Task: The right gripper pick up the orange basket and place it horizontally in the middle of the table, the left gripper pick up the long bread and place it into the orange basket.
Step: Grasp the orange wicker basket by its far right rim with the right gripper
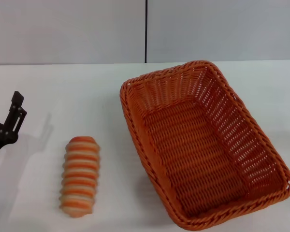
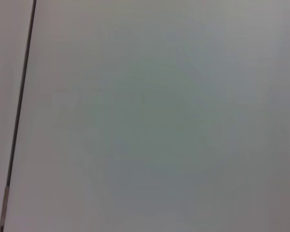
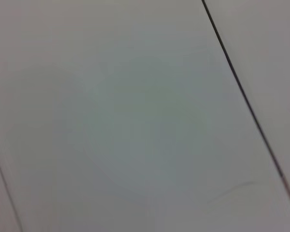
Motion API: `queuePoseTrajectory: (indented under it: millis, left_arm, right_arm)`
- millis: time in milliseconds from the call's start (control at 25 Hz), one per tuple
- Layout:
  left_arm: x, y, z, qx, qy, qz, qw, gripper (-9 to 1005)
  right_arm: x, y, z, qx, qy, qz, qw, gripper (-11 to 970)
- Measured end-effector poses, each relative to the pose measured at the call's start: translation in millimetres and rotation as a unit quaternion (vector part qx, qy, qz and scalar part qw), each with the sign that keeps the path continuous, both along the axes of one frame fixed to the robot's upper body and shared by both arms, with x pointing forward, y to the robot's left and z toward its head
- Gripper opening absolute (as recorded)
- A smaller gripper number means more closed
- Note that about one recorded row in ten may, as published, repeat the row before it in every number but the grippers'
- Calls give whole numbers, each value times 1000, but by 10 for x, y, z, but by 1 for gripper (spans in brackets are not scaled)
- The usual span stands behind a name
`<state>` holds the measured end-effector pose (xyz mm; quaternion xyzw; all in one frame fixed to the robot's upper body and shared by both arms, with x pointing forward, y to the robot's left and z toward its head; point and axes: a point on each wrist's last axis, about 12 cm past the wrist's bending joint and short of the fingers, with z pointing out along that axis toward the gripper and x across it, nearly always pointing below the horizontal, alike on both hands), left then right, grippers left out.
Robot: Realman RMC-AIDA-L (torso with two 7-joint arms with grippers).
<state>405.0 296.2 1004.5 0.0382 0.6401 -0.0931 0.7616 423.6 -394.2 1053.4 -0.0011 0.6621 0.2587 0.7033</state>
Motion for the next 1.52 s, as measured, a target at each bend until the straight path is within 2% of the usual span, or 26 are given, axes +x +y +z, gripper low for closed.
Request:
queuePoseTrajectory:
  millis: [80,320,520,560,600,680,720,760,800,920,960,1000,1040,1080,1160,1200,1240,1360,1520]
  left_arm:
    - [16,2,2,1,0,0,1000,724]
    - [88,-7,11,7,0,-4,1000,723]
    - [117,30,21,16,-2,-2,1000,723]
    - [120,52,23,21,-3,-1,1000,723]
    - [122,75,27,26,-4,1,1000,723]
    - [125,95,30,29,-5,2,1000,722]
    - [125,95,30,29,-5,2,1000,722]
    - [129,121,33,33,-6,5,999,722]
    - [147,204,44,39,-7,22,999,722]
    - [152,233,50,42,-9,29,999,722]
    - [152,233,50,42,-9,29,999,721]
    - [157,260,57,43,-11,36,998,721]
    - [157,260,57,43,-11,36,998,721]
    - [163,366,76,54,-14,57,997,721]
    - [158,403,76,60,-13,61,996,721]
    - [152,410,75,61,-12,63,996,721]
    - [146,419,74,60,-12,65,996,721]
    - [134,449,76,59,-12,76,995,720]
    - [129,463,73,61,-10,79,995,720]
  right_arm:
    - [79,-75,106,16,28,26,999,627]
    - [413,-266,605,46,134,90,986,623]
    - [752,-215,1101,20,240,122,963,619]
    - [868,-157,1271,5,277,130,952,618]
    - [868,-157,1271,5,277,130,952,617]
    - [1003,-71,1420,-7,324,150,934,616]
    - [1075,-8,1479,-13,349,165,922,615]
    - [1198,106,1555,-24,390,192,900,614]
    - [1198,106,1555,-24,390,192,900,614]
    - [1377,287,1613,-34,437,225,870,612]
    - [1476,380,1585,-39,468,236,851,611]
    - [1476,380,1585,-39,468,236,851,610]
    - [1529,428,1561,-45,485,239,840,609]
    - [1581,477,1532,-52,503,241,829,609]
    - [1715,617,1461,-71,542,247,800,607]
    - [1766,677,1453,-78,551,250,792,606]
    - [1766,677,1453,-78,551,250,792,606]
    - [1914,883,1439,-98,571,262,772,603]
    - [1994,1064,1395,-104,581,277,759,601]
